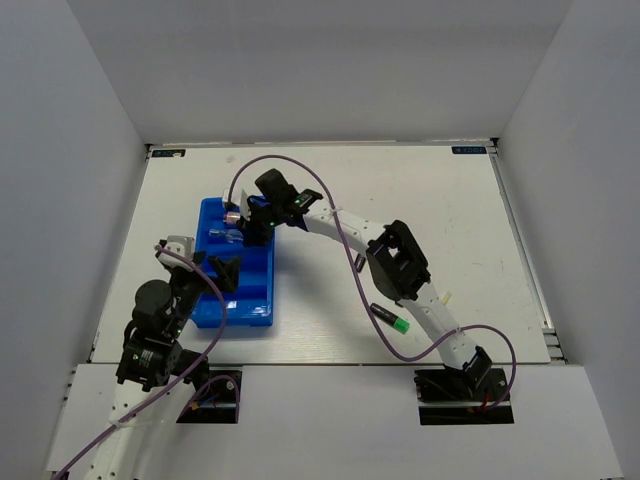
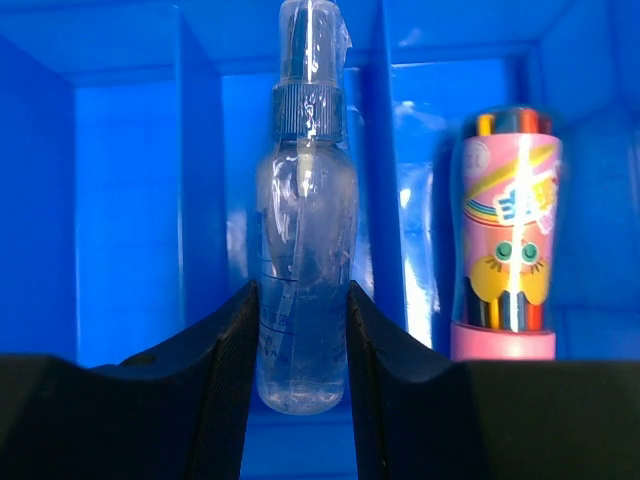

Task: Sort the stationery into containers
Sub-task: Place the stationery in the storage box, then pick up the pen from the center of the board.

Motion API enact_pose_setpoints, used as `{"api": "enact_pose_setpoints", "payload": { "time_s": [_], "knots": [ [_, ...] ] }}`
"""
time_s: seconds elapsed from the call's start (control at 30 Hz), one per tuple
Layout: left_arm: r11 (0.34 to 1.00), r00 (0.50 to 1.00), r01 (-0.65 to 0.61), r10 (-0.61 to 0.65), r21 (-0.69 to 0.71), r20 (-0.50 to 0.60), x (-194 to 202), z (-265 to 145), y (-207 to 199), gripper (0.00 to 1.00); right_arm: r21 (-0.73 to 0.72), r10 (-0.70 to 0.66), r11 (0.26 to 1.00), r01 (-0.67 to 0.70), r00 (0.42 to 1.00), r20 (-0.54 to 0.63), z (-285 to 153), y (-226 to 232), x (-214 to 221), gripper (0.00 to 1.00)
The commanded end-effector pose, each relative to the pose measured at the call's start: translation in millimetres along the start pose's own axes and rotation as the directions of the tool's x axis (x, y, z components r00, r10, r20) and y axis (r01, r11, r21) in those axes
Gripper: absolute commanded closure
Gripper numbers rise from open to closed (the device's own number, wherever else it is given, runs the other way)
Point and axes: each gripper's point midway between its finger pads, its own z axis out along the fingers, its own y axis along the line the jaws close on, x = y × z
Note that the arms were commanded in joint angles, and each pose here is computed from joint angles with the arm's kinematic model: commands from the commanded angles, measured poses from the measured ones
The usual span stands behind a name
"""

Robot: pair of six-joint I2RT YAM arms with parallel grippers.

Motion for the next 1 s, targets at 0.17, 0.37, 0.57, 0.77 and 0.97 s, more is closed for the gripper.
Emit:
{"api": "enact_pose_setpoints", "payload": {
  "time_s": [0.17, 0.37, 0.57, 0.77, 0.97],
  "knots": [
    [1.0, 0.999, -0.001, 0.001, -0.001, -0.034, 11, -3, 2, 0.0, 0.057, -0.124, 0.991, 0.119, 0.988, 0.089, -12, -9, -45, 0.42],
    [1.0, 0.999, 0.014, -0.014, 0.016, -0.032, 7, -2, -3, 0.02, 0.051, -0.134, 0.99, 0.129, 0.983, 0.124, -27, 3, -69, 0.36],
    [0.992, 0.996, 0.024, -0.013, 0.123, -0.09, 5, -2, -24, 0.94, 0.209, -0.087, 0.977, 0.05, 0.982, 0.17, -82, -12, -118, 1.0],
    [0.946, 0.982, 0.101, -0.046, 0.307, -0.182, 0, 6, -62, 0.92, 0.646, 0.05, 0.762, -0.053, 0.998, 0.023, -175, -69, -85, 0.88],
    [0.864, 0.897, 0.291, -0.096, 0.411, -0.432, 18, 41, -103, 0.49, 0.657, 0.568, 0.667, -0.352, 0.811, -0.143, -263, -31, 54, 0.69]
  ]
}}
